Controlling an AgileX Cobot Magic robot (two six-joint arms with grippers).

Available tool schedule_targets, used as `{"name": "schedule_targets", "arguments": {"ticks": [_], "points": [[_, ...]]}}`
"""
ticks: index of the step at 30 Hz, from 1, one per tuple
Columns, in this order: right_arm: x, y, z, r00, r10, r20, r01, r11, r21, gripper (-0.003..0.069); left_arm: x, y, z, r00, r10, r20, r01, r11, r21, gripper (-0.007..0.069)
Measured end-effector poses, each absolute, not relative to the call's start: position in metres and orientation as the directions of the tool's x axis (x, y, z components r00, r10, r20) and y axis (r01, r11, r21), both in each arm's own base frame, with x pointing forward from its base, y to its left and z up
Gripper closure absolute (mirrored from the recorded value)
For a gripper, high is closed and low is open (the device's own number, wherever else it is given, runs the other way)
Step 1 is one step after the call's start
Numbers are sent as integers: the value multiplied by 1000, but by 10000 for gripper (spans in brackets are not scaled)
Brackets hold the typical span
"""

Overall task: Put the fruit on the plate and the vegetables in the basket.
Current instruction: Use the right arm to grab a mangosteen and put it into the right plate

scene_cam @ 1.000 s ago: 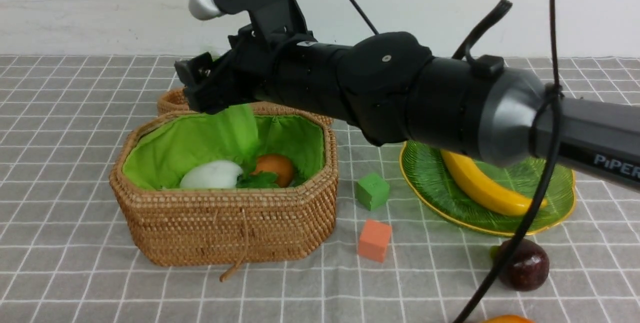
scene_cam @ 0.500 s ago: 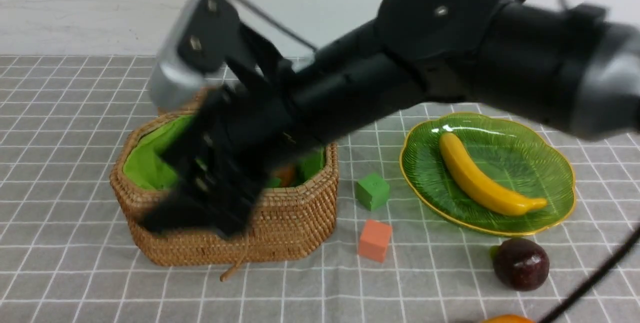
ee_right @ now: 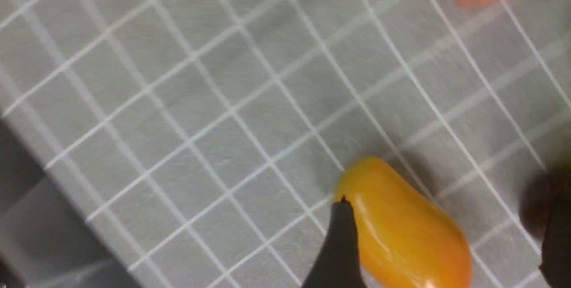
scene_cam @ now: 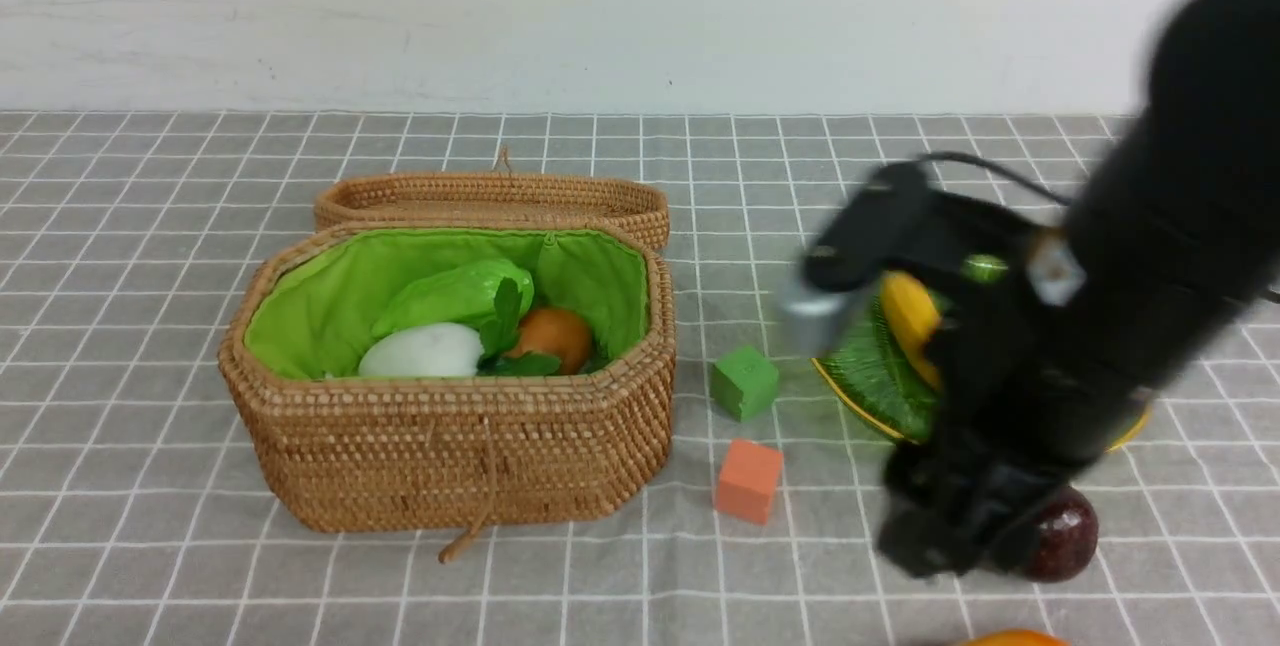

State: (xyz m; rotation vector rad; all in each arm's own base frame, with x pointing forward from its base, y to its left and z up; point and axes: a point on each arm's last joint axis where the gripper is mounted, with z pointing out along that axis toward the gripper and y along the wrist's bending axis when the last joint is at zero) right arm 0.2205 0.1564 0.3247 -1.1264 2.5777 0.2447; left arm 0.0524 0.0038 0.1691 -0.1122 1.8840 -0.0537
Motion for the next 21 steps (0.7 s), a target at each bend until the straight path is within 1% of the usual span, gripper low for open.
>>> {"name": "schedule_targets", "arguments": {"ticks": [1,2,3,5,6,7,10,12,17,18,21], "points": [[224,144,320,-692,-620,-370,-678,734,38,99,52,4,169,-307,-105,-946,-51,994,-94,386],[226,142,318,-703,-607,-370,-665,746,40,99,52,4,169,-307,-105,-946,-51,994,-94,386],[234,122,310,-779,-488,-392,-551,832,58,95,52,4,169,-307,-105,-946,-51,994,-94,386],[239,109,300,-821,-416,-390,-477,876,69,89,52,4,169,-307,-105,-946,-51,994,-94,386],[247,89,284,-873,-306,-381,-361,929,82,80,52,4,169,-307,-105,-946,-51,994,-94,386],[254,73,272,-901,-222,-372,-275,957,93,75,52,4,169,-307,-105,-946,-51,994,-94,386],[264,53,250,-932,-105,-347,-158,979,128,74,52,4,169,-307,-105,-946,-51,994,-94,386],[273,48,238,-939,-47,-340,-108,981,162,72,52,4,169,-307,-105,-946,-51,994,-94,386],[287,51,222,-935,-28,-354,-102,976,194,71,52,4,169,-307,-105,-946,-51,994,-94,386],[292,51,215,-934,-23,-357,-98,976,194,71,52,4,169,-307,-105,-946,-51,994,-94,386],[298,52,203,-940,-21,-342,-91,978,189,71,52,4,169,-307,-105,-946,-51,994,-94,386]]}}
